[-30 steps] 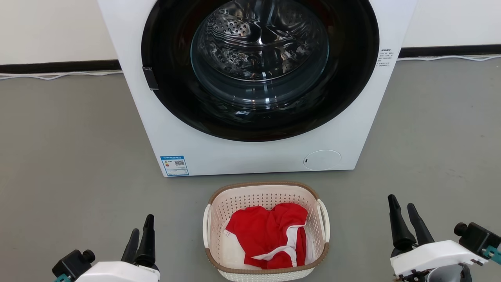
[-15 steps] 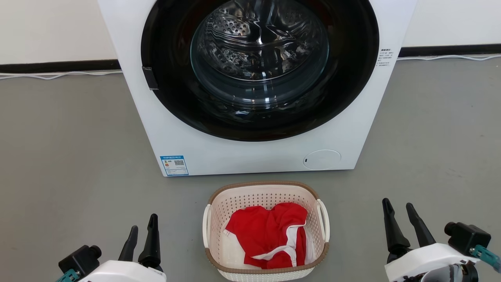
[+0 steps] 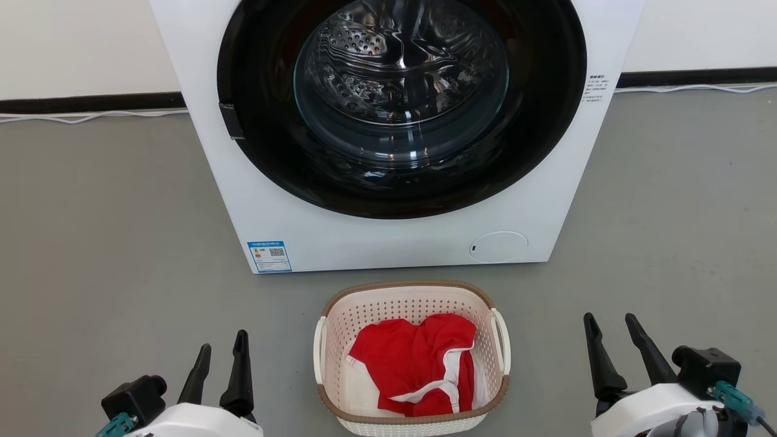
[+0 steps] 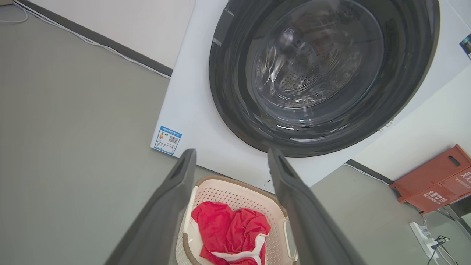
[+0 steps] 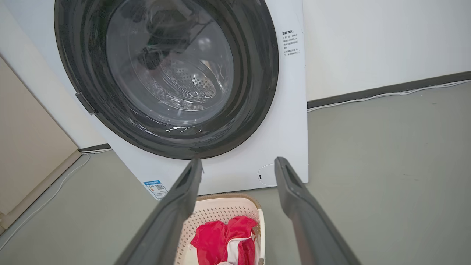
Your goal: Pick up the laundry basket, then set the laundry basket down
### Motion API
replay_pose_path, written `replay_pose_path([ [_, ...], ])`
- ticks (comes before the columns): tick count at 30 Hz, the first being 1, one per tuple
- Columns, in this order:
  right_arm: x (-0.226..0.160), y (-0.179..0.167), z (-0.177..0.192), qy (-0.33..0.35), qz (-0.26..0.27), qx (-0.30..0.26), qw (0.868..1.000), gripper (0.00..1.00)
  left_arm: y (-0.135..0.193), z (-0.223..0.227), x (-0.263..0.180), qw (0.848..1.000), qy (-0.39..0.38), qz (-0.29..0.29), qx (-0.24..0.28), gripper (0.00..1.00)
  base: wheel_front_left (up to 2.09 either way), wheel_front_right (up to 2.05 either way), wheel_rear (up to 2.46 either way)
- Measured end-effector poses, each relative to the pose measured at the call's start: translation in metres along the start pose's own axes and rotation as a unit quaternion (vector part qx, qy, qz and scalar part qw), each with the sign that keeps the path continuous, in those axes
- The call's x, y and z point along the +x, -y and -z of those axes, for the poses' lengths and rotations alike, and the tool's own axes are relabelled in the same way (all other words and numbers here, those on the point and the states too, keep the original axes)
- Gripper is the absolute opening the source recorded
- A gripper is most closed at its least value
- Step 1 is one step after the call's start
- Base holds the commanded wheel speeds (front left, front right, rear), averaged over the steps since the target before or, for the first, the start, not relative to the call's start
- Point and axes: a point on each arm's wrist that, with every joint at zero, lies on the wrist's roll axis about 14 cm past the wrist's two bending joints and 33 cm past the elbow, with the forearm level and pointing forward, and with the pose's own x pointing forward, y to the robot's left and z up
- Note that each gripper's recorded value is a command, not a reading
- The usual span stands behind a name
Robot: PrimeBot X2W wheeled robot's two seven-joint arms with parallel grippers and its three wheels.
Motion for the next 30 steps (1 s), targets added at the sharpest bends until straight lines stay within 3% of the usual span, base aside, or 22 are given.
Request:
replay_pose_path([
  [30,-0.002,0.001,0.004,0.004,-0.022,-0.17,0.985,1.0,0.012,0.001,0.001,0.989,0.019,0.032,0.142,1.0,0.0,0.0,0.0],
])
